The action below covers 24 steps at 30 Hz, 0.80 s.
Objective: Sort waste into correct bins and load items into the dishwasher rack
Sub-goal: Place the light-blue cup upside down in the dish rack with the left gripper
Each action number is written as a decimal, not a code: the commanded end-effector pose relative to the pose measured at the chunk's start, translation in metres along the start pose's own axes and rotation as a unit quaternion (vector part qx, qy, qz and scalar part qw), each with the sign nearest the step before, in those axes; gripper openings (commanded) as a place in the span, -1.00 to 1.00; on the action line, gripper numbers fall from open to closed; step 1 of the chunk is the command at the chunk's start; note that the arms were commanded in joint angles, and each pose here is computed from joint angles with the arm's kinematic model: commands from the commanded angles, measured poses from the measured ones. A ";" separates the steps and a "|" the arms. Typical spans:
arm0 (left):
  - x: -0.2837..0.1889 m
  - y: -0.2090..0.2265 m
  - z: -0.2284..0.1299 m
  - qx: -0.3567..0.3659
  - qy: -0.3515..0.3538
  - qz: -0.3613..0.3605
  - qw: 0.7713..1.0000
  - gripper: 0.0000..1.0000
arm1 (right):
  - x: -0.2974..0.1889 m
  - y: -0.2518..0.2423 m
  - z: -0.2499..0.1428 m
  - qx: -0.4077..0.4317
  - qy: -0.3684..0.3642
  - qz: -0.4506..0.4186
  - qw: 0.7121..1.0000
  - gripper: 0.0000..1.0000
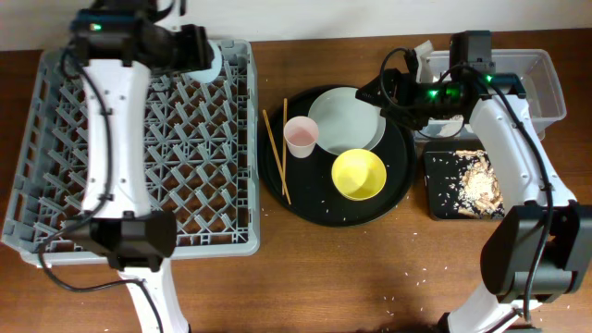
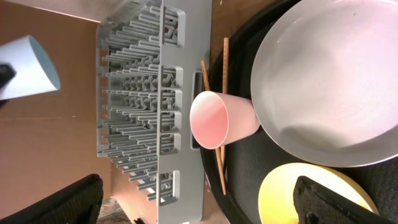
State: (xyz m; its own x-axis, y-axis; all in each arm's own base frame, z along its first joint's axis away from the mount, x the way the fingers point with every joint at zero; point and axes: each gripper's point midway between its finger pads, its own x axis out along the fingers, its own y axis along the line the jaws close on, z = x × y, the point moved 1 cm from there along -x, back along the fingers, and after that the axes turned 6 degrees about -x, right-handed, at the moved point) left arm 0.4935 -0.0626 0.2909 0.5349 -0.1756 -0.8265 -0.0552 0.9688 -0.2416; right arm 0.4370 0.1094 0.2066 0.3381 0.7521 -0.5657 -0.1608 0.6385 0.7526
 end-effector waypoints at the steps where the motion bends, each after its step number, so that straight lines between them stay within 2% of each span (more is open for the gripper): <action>1: 0.029 0.011 -0.007 0.043 0.007 0.110 0.993 0.25 | 0.000 -0.005 -0.001 -0.005 0.002 -0.012 1.000 0.97; 9: 0.125 0.010 -0.045 0.078 0.092 0.156 0.980 0.25 | 0.000 -0.011 -0.006 0.005 0.011 -0.030 0.999 0.97; 14: 0.161 0.015 -0.056 0.078 0.114 0.156 0.978 0.25 | 0.000 -0.011 -0.006 0.004 0.011 -0.030 0.999 0.97; 18: 0.169 0.015 -0.056 0.078 0.112 0.154 0.979 0.26 | 0.000 -0.011 -0.006 0.004 0.011 -0.030 0.999 0.97; 19: 0.170 0.014 -0.054 0.077 0.109 0.153 0.979 0.29 | 0.000 -0.011 -0.006 0.004 0.011 -0.030 0.999 0.97; 20: 0.170 0.014 -0.054 0.077 0.107 0.152 0.979 0.47 | 0.000 -0.011 -0.006 0.005 0.011 -0.029 0.999 0.97; 22: 0.170 0.014 -0.054 0.077 0.108 0.152 0.979 0.69 | 0.000 -0.010 -0.006 0.004 0.011 -0.029 0.999 0.98; 23: 0.170 0.014 -0.054 0.077 0.107 0.153 0.979 0.73 | 0.000 -0.010 -0.006 0.004 0.012 -0.029 0.999 0.98; 24: 0.170 0.015 -0.054 0.077 0.108 0.153 0.979 0.87 | 0.002 -0.009 -0.007 0.002 0.013 -0.031 0.999 1.00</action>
State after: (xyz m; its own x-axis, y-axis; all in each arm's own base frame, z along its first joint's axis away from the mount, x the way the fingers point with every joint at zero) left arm 0.5364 -0.0893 0.1262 0.3283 0.0978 -0.9395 -0.0513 0.9950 0.0857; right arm 0.4308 0.1055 0.1979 0.3208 0.7260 -0.6084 -0.1258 0.6693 0.7323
